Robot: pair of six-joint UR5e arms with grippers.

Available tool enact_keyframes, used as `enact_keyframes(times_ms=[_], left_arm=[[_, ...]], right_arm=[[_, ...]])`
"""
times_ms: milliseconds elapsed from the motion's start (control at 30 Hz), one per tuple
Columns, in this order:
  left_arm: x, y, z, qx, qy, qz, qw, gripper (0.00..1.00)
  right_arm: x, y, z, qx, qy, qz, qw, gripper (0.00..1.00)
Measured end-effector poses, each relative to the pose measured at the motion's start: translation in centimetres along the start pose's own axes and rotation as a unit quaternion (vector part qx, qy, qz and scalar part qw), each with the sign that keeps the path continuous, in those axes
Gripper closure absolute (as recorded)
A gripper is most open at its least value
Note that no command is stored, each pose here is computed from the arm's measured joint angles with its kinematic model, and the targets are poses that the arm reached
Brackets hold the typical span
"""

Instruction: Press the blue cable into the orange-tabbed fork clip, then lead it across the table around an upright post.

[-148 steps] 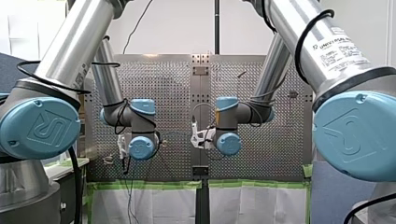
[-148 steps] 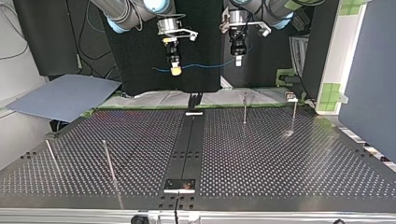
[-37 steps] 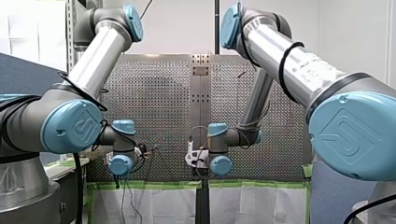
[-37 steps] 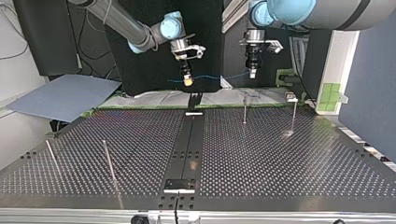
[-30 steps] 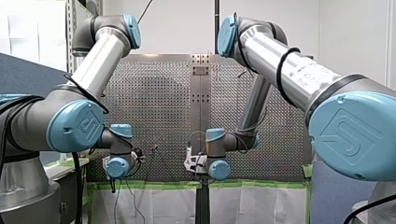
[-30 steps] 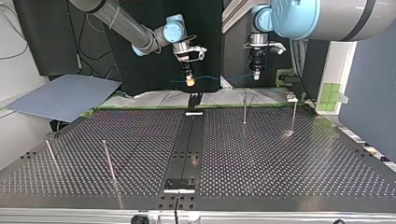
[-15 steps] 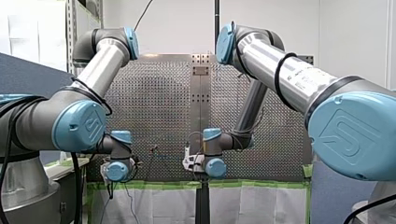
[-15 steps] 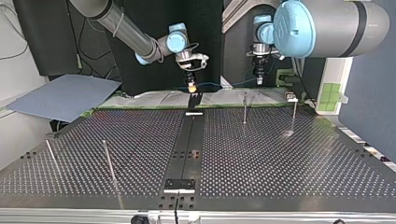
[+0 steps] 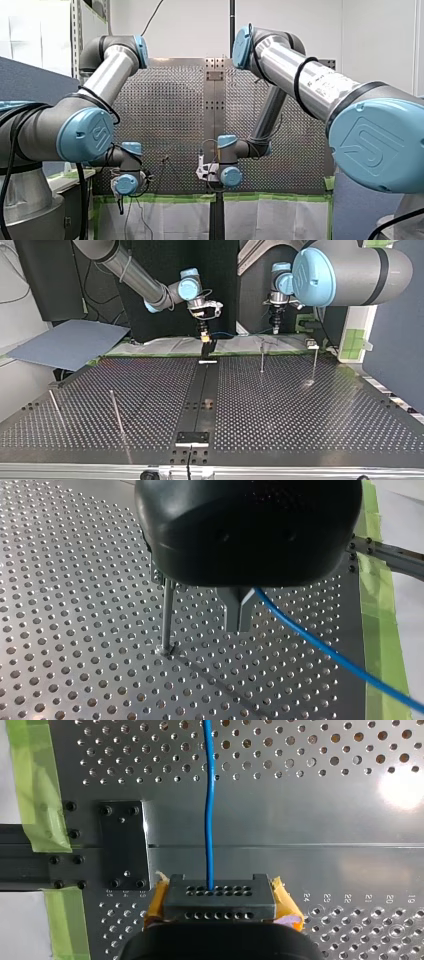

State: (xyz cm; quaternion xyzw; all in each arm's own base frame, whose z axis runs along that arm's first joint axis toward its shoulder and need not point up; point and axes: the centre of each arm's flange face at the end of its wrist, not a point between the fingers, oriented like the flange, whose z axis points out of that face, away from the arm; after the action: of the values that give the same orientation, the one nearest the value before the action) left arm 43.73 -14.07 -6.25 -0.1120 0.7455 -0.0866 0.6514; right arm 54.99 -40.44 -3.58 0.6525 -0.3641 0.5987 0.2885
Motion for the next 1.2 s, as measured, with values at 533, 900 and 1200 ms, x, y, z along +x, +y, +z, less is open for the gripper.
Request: enact_keyframes(times_ms=[533, 900, 1200], left_arm=[[-1.3, 0.3, 3.8, 0.004, -0.006, -0.028, 0.9996, 1.00], [-1.8, 0.8, 5.2, 0.004, -0.001, -0.034, 0.9994, 1.00], [-1.9, 1.1, 5.4, 0.017, 0.005, -0.036, 0.9992, 1.00]], right_arm=[[0.6, 0.2, 0.8, -0.002, 0.007, -0.0020, 1.0000, 1.00], [1.0, 0.6, 1.3, -0.005, 0.012, -0.0009, 0.9999, 1.00], [1.4, 0.4, 1.6, -0.003, 0.015, -0.0066, 0.9999, 1.00]])
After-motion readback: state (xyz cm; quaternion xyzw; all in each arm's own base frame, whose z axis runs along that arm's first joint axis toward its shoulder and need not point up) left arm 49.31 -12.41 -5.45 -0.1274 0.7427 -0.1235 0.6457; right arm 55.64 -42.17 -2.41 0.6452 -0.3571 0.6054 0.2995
